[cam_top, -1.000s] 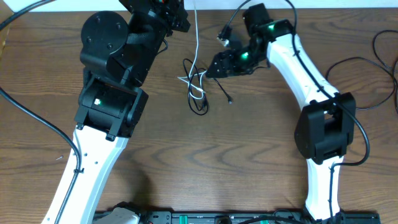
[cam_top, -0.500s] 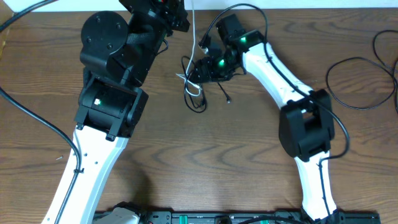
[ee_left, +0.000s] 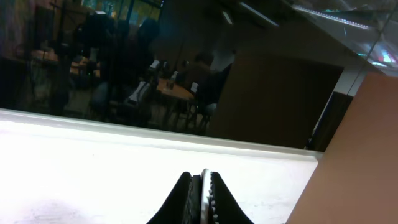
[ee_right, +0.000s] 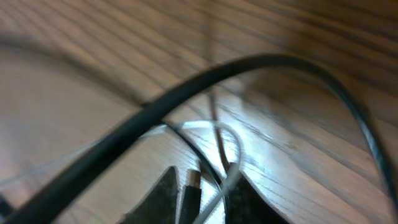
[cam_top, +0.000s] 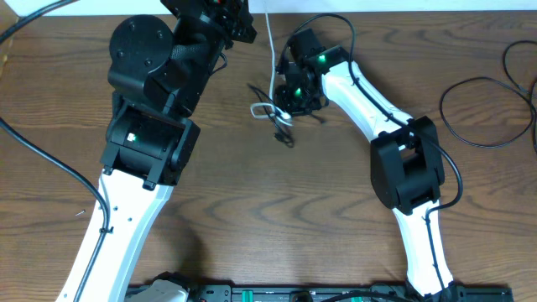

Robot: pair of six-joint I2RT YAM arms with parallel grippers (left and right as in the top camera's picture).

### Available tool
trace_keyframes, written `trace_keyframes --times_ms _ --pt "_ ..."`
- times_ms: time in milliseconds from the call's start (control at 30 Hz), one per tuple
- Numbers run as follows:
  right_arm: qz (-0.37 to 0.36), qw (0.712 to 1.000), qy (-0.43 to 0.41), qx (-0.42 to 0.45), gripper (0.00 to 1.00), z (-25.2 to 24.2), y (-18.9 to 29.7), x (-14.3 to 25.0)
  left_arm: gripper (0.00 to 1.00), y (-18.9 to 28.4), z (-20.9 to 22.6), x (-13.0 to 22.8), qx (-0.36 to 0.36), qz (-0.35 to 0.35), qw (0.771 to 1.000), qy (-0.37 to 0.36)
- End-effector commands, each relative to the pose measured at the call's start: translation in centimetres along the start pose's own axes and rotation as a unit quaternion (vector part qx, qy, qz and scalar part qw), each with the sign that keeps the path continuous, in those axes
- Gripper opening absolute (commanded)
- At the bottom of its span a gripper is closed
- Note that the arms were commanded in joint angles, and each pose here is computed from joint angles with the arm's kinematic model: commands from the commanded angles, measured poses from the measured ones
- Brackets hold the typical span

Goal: Untangle cables

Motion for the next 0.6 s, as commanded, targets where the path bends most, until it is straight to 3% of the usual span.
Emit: trace_keyframes --times_ms 0,100,267,567 --pt "-0.006 0.998 -0.019 0.052 0.09 -2.2 0.7 -0.2 0.07 0.6 -0.2 -1.3 -0.001 -0.019 1.000 0.001" --pt "-0.008 0.998 -0.026 0.057 0.01 -3.4 1.8 -0.4 0.08 0.5 -0.2 -1.3 -0.001 -0.017 1.000 0.001" --pt "-0.035 0.993 -0.055 0.100 0.01 -6.1 5.7 -0.8 0.07 0.6 0.2 -0.9 -0.023 -0.010 1.000 0.001" --pt "-0.098 0.982 -0.068 0.148 0.01 -9.1 13.9 -0.4 0.07 0.9 2.0 0.5 -0.128 0.029 0.991 -0.030"
Point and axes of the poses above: each gripper's point midway between its finger pads, its own y axis back along the fingers, its own z axis along the line the jaws close on, x = y × z, the point moved 10 cm from there along y, back along the fingers, and after that the axes turned 3 degrees about -y, right-handed, at the moved point
